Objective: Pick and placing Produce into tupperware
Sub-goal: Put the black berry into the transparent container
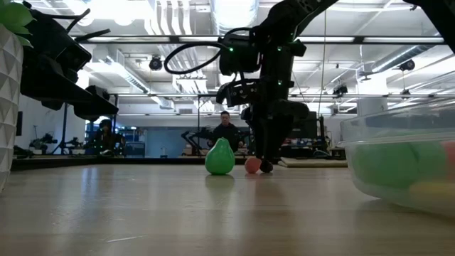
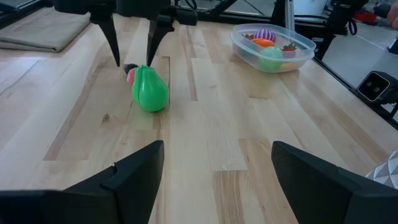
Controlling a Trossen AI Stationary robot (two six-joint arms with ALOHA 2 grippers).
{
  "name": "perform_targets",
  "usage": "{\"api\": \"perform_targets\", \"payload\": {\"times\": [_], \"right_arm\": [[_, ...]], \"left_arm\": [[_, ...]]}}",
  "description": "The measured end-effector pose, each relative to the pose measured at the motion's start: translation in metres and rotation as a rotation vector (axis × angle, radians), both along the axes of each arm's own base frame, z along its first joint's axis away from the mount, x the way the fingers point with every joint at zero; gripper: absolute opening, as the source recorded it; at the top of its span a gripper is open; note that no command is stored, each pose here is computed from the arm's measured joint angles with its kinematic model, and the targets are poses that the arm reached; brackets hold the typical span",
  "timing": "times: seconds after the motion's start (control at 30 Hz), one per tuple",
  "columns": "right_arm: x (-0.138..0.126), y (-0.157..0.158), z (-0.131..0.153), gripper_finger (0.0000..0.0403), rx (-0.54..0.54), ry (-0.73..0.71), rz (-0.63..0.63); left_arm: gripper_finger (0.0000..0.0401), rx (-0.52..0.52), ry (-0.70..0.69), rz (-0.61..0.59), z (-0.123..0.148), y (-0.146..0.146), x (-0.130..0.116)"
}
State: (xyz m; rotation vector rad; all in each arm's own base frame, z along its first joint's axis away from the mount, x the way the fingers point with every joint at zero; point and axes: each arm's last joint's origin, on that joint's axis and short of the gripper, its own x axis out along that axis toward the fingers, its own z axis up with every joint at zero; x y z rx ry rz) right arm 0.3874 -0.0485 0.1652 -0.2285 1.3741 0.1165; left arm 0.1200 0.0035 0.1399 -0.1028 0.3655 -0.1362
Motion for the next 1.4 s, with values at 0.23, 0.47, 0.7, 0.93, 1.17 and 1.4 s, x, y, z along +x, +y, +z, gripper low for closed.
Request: {"api": "perform_targets", "payload": {"times": [0.23,0.47,0.7,0.93,1.17,1.4], "right_arm": [[-0.005,0.001,-0.007,0.0214,0.007,0.025,-0.021],[-0.003,0.001,-0.008,0.0214,0.015,0.004,-0.069],[-0.006,0.001,-0.013,0.0214,0.014,0.013,-0.064],[-0.004,0.0,-0.014,0.0212,0.013,-0.02,-0.071],[-0.003,0.0,-0.014,0.0164,0.014,-0.031,-0.08],[-0.006,0.001,-0.015,0.0109,0.017,0.002,-0.083]], "left_arm": [[0.0283,0.0,0.0,0.0,0.0,0.0,0.0],[0.0283,0.0,0.0,0.0,0.0,0.0,0.0],[0.0283,0.0,0.0,0.0,0.0,0.0,0.0],[0.0283,0.0,0.0,0.0,0.0,0.0,0.0],[0.0283,0.0,0.0,0.0,0.0,0.0,0.0],[0.0283,0.0,0.0,0.0,0.0,0.0,0.0]]}}
